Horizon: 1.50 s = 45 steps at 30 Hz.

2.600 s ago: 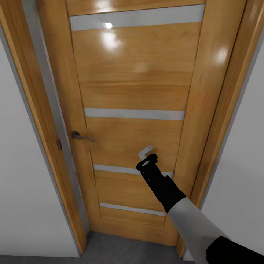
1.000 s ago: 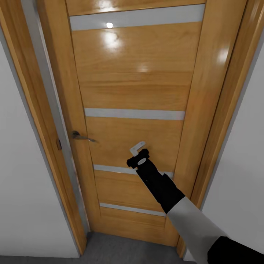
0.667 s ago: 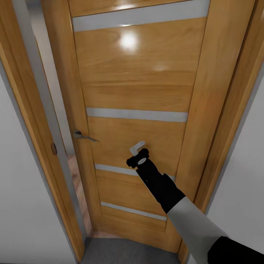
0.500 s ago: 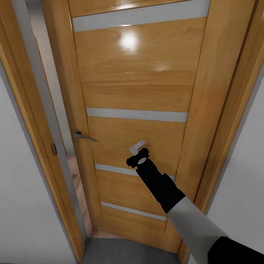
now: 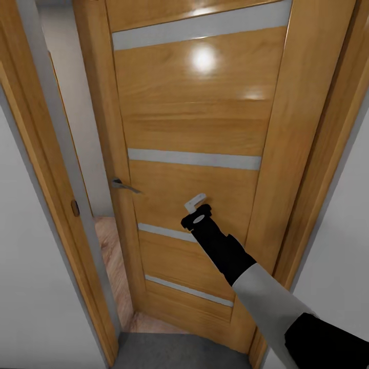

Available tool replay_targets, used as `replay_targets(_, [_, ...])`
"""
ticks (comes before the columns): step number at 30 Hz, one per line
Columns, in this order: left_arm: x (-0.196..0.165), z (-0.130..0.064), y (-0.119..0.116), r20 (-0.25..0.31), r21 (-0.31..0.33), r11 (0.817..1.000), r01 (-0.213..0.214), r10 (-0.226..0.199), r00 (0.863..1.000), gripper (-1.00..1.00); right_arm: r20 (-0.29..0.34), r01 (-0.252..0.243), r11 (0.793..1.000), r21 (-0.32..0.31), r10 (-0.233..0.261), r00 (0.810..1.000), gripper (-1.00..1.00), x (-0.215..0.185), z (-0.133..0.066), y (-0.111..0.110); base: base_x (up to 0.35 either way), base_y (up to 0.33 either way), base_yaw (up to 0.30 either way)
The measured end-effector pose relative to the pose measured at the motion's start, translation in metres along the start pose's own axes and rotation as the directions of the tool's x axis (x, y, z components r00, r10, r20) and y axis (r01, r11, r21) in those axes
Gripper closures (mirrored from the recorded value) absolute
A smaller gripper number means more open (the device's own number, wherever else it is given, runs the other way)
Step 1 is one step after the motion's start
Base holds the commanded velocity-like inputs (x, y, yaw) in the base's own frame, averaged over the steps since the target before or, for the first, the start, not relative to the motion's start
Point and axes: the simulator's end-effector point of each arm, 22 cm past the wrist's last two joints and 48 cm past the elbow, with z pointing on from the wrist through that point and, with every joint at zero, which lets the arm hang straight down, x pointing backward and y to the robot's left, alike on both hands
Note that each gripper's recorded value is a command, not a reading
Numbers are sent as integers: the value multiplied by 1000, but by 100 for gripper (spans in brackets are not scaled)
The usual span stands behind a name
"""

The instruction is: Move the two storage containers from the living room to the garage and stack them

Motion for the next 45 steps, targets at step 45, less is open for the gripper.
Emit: replay_targets(45, [0, 0, -1, -1, 2, 1000, 4, -4, 1000, -100, 15, -77, 985, 156, 75, 997, -100, -43, 23, -86, 0, 0, 0])
